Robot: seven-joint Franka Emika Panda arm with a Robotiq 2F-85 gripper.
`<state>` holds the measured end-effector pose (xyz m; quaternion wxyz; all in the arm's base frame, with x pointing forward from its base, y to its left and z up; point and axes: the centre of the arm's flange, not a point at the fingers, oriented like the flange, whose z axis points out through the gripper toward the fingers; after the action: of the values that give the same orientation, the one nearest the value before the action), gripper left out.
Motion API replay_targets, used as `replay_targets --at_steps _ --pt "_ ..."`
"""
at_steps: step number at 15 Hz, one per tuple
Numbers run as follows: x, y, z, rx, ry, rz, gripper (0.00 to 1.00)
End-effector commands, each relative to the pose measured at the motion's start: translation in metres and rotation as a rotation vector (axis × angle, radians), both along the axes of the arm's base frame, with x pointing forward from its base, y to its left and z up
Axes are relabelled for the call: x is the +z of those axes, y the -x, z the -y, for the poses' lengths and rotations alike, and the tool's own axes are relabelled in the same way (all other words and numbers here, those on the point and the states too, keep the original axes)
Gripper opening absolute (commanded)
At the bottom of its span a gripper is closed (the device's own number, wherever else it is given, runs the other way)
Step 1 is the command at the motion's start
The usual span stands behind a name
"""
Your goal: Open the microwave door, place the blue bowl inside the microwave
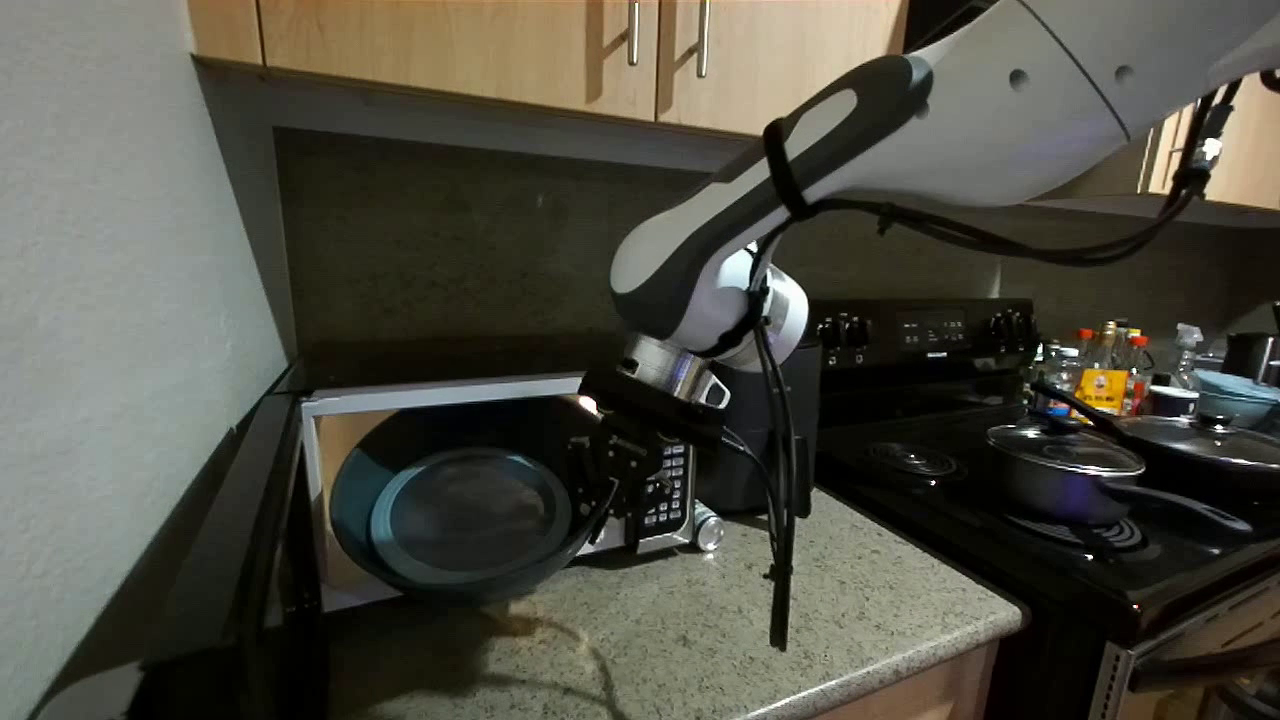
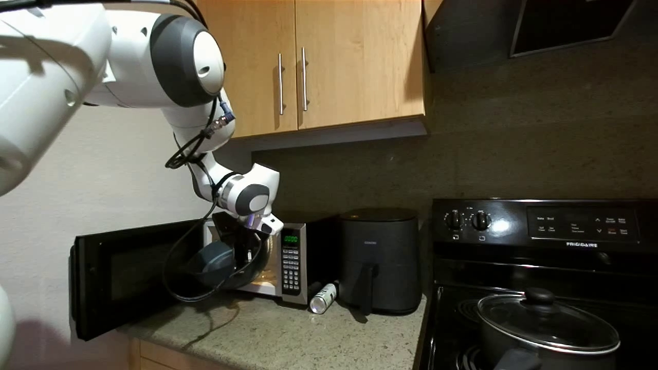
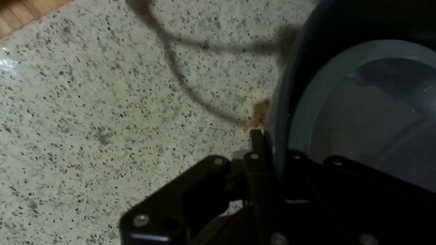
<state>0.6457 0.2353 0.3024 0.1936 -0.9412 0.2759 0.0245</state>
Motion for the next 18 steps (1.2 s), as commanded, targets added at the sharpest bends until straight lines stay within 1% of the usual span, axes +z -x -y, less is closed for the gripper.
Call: replay_targets --at_steps 1,4,5,7,10,11,12,14,15,16,18 --pt "-0.003 0.000 0.000 -0.001 0.001 -0.004 0.07" --pt "-0.001 0.005 -0.007 -0.061 -0.046 0.118 0.06" --pt "0.002 0.004 -0.011 -0.098 -0.071 0.160 0.06" --pt "0.006 0.003 -0.018 -0.165 -0.113 0.219 0.06" --pt "0.000 0.008 -0.024 -0.246 -0.166 0.273 0.05" --pt "-0.013 0.002 -0.023 -0.185 -0.116 0.196 0.07" --pt "-0.014 0.003 -0.025 -0.203 -0.126 0.214 0.07" --pt "-0.015 0.003 -0.026 -0.214 -0.131 0.221 0.07" --pt "-0.015 0.003 -0.025 -0.216 -0.131 0.222 0.07" --pt "-0.015 0.002 -0.025 -0.216 -0.131 0.223 0.05" --pt "-0.019 0.001 -0.023 -0.219 -0.109 0.204 0.04"
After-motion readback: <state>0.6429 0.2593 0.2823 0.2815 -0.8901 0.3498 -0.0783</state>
